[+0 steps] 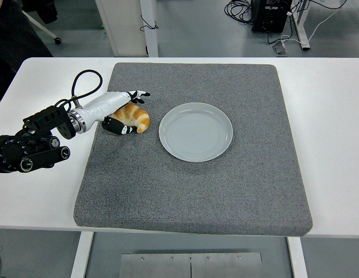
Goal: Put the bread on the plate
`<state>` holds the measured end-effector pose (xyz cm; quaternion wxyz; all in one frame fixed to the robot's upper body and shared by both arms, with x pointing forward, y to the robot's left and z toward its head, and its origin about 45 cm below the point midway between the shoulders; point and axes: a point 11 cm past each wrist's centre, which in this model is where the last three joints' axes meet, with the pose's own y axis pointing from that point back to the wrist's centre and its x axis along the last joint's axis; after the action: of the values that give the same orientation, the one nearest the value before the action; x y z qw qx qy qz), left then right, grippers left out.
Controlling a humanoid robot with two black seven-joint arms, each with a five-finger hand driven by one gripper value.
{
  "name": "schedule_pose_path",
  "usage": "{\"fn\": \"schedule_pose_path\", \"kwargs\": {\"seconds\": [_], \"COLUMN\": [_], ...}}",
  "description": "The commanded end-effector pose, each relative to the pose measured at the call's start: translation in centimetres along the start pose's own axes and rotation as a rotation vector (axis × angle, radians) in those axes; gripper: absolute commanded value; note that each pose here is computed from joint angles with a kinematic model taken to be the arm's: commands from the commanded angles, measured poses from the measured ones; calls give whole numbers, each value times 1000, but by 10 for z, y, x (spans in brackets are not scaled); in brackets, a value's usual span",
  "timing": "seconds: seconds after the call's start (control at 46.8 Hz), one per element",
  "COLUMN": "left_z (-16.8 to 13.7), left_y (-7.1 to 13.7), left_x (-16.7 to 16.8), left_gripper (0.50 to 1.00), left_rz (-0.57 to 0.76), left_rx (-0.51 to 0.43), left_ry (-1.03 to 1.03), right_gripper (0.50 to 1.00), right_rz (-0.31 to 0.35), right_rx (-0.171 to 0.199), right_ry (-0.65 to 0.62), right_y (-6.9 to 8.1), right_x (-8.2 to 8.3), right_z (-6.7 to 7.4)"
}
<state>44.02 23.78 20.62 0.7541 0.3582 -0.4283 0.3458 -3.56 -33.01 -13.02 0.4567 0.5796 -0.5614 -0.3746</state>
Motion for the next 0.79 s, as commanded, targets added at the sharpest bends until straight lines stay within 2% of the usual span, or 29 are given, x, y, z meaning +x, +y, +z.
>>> {"fn": "schedule_pose_path", "kwargs": {"seconds": [0.0,0.15,0.363,0.598,0.769], "left_z": [0,0,0,2,14], "left_y": [0,0,0,-2,-9], "left_x": [0,0,1,14,51], "left_gripper": [757,748,663,646,648], "left_rz": [-1,-1,-2,19,75], "left_rx": [0,-1,-4,-10,-41], "left_ry": [-1,2,-2,-15,-57], "right_gripper": [1000,1000,1000,1000,1000], "right_rz": [0,0,0,1,0], "right_rx": [0,0,0,0,0], "right_ry": [0,0,0,0,0], "right_y": [0,0,0,0,0], "right_x": [0,0,0,0,0], "right_z": [0,0,0,0,0]}}
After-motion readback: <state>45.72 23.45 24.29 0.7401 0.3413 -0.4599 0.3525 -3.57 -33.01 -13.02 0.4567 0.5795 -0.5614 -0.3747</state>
